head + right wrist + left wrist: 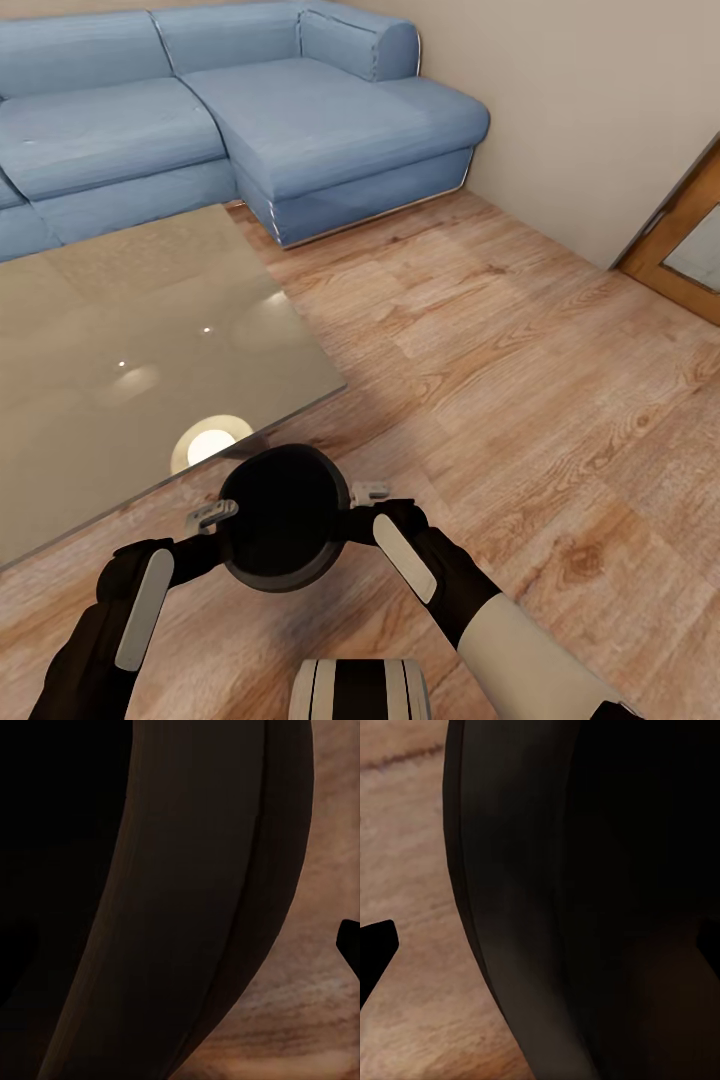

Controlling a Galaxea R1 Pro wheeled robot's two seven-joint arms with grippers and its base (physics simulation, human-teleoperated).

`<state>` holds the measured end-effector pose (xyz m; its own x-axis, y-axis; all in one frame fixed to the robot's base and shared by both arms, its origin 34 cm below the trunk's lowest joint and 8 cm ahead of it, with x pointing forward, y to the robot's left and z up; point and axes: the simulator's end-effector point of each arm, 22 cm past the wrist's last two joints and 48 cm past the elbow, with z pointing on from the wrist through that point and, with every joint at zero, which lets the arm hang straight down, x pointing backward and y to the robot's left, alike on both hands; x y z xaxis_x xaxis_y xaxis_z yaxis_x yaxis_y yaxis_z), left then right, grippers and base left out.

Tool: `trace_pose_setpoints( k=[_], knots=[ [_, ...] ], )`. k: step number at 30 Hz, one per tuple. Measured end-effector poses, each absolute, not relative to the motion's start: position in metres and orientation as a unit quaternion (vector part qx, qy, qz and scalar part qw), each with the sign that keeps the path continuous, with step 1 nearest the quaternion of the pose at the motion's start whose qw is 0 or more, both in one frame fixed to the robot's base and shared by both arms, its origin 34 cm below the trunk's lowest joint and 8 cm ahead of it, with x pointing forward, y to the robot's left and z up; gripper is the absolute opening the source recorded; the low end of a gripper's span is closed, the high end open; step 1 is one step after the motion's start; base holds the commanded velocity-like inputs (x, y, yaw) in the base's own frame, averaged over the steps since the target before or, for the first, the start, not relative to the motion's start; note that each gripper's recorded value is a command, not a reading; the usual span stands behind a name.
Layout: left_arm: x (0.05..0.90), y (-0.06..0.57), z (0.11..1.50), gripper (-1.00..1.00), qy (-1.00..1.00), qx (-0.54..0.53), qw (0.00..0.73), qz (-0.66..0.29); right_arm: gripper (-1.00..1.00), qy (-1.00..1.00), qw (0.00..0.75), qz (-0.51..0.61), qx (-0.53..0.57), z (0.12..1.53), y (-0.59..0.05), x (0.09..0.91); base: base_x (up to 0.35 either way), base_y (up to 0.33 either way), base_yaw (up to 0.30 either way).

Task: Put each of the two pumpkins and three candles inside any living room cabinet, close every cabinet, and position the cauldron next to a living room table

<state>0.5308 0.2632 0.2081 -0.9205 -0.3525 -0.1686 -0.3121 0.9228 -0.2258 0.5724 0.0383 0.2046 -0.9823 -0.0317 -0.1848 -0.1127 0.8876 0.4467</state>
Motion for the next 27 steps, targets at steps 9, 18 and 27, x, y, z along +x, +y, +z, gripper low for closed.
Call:
trace_pose_setpoints(
  k=[9, 18, 27],
  knots=[
    [0.531, 0.263, 0.208, 1.00, 0.975, -0.171, 0.103, -0.098, 1.00, 0.968, 0.086, 0.234, -0.037, 0.205, 0.038, 0.572, 0.000, 0.000, 0.000],
    [0.534, 0.259, 0.213, 1.00, 0.973, -0.173, 0.107, -0.107, 1.00, 0.967, 0.090, 0.234, -0.038, 0.209, 0.038, 0.575, 0.000, 0.000, 0.000],
    [0.539, 0.255, 0.222, 1.00, 0.970, -0.179, 0.116, -0.120, 1.00, 0.966, 0.098, 0.234, -0.040, 0.217, 0.038, 0.579, 0.000, 0.000, 0.000]
  ],
)
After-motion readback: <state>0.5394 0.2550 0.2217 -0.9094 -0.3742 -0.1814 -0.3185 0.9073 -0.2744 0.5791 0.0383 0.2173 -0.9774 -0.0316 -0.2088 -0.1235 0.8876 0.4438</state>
